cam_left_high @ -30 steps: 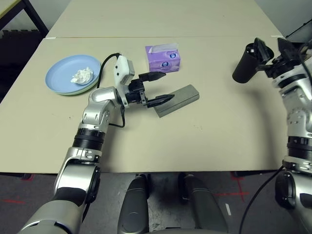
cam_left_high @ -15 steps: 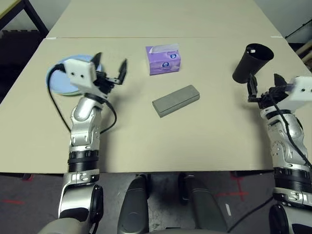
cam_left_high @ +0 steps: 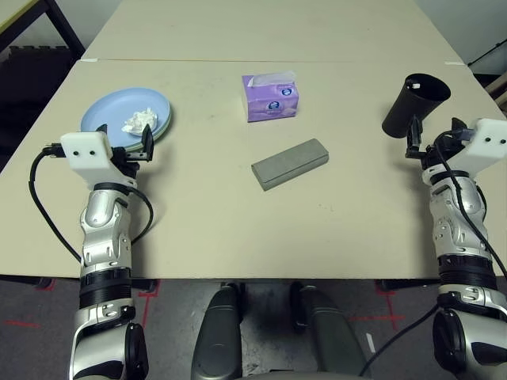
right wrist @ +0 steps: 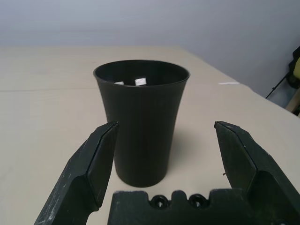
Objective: Organize and tidy the items on the table.
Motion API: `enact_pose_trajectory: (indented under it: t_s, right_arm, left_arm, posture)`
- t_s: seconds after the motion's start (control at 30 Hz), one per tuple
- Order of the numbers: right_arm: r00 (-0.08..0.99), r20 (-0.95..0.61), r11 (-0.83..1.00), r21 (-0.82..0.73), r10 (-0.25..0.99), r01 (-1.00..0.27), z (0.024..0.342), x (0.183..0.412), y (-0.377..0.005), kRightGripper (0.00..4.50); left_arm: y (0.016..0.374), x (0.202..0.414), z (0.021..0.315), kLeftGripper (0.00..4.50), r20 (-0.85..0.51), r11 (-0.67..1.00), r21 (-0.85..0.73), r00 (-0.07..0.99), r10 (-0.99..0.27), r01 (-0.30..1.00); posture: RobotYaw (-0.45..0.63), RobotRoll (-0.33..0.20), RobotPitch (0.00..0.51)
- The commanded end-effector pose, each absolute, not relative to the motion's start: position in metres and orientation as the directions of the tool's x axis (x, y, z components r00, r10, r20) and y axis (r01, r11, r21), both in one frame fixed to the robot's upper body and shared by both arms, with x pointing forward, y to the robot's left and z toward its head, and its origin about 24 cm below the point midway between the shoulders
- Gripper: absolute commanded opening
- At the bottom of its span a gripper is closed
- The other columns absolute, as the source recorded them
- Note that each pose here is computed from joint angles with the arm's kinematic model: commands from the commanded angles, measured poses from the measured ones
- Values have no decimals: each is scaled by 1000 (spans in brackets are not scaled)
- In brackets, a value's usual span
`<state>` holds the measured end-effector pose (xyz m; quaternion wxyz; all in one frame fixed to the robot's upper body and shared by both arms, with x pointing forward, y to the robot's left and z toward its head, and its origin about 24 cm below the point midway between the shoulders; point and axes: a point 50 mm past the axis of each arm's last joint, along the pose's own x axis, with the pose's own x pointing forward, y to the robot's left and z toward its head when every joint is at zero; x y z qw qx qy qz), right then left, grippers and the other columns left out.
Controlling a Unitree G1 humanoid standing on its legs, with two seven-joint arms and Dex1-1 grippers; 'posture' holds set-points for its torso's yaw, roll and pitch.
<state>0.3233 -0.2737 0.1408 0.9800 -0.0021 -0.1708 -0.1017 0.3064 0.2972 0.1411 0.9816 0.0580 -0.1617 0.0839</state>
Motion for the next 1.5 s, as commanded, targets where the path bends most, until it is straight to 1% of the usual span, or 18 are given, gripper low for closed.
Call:
enact_pose_trajectory:
  t_s: [0.03, 0.13, 0.33, 0.47, 0.67, 0.87, 1.5]
  right_arm:
    - [916, 323, 971, 35, -236, 238, 135, 319, -283, 4483]
    - [917, 321, 971, 35, -236, 237, 135, 318, -283, 4483]
    - [925, 307, 974, 39, -226, 225, 133, 319, -279, 4483]
    - [936, 291, 980, 38, -200, 197, 131, 323, -277, 4483]
    - [951, 273, 989, 19, -146, 146, 131, 325, -277, 4483]
    - [960, 265, 995, 29, -95, 90, 131, 326, -273, 4483]
    - [961, 262, 996, 28, -89, 84, 131, 326, -268, 4483]
  left_arm:
    - [302, 308, 139, 4500, 312, 986, 38, 939, 142, -161]
    - [301, 311, 138, 4500, 307, 992, 15, 944, 118, -128]
    - [303, 314, 141, 4500, 312, 992, 12, 943, 115, -125]
    - [304, 314, 143, 4500, 316, 991, 13, 941, 121, -132]
    - [303, 308, 141, 4500, 321, 991, 13, 939, 125, -136]
    - [303, 307, 144, 4500, 330, 989, 10, 935, 133, -145]
    - [301, 309, 143, 4500, 327, 991, 4, 937, 126, -135]
  posture:
    - [112, 0, 163]
    - [106, 0, 165]
    - [122, 0, 175]
    - [132, 0, 182]
    - [143, 0, 191]
    - [148, 0, 183]
    - [138, 0, 172]
